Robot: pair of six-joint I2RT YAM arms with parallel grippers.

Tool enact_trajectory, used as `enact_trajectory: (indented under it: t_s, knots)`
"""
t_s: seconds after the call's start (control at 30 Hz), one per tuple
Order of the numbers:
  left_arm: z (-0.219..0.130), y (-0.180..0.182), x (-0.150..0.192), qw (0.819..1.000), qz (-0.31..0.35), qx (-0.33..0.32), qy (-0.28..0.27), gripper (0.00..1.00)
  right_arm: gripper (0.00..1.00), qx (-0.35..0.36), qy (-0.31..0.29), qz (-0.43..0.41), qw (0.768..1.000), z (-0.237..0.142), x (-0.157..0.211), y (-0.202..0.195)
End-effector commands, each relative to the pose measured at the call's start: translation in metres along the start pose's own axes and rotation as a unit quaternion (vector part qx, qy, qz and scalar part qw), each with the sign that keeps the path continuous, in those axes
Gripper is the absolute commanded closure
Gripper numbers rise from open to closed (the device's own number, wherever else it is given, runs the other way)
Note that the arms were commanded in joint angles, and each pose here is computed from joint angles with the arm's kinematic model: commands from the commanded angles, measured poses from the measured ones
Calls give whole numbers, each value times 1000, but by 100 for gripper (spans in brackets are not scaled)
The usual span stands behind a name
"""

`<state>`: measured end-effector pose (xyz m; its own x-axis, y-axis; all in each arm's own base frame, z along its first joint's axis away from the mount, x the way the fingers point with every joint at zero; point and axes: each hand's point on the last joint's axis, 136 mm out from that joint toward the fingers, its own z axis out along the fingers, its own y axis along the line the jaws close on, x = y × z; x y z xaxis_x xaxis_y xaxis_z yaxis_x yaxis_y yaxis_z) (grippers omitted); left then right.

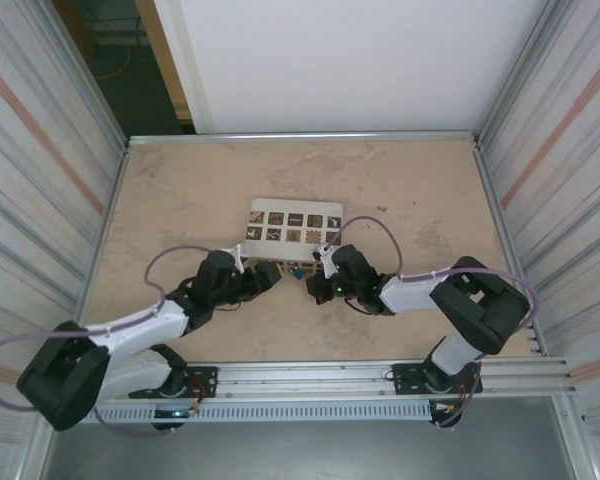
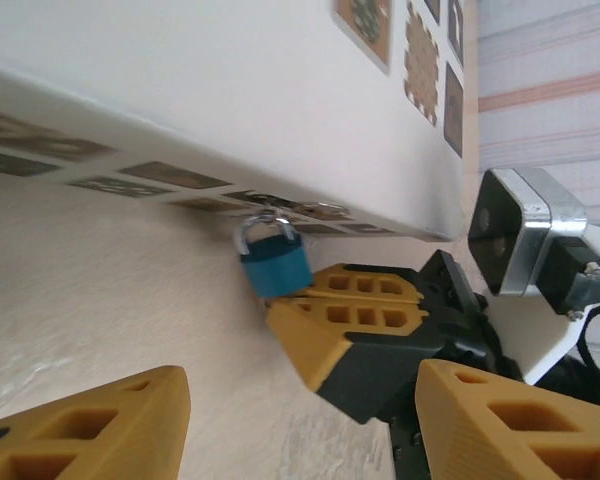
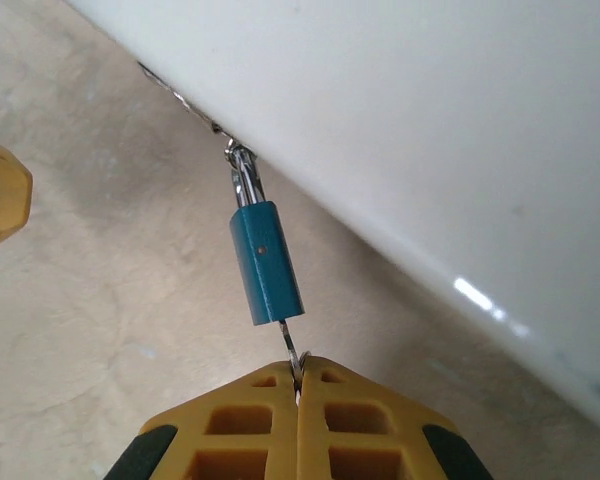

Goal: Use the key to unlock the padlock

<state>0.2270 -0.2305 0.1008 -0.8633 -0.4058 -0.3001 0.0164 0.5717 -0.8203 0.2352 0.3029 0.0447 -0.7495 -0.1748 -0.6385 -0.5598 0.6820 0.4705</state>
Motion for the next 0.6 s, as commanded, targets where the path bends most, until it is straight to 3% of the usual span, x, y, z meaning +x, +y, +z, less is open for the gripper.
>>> enact_trajectory:
  t_s: [0.0, 0.37, 0.57]
  knots:
    - [-13, 9, -6, 999, -20, -8, -37, 37, 100, -36, 31, 53, 997, -9, -2, 15]
    - [-28, 7, -3, 991, -88, 58, -80, 30, 100, -62, 51, 161, 984, -17, -1, 35]
    - [-20, 3, 3, 990, -100, 67, -73, 36, 100, -60, 64, 206, 975, -15, 5, 42]
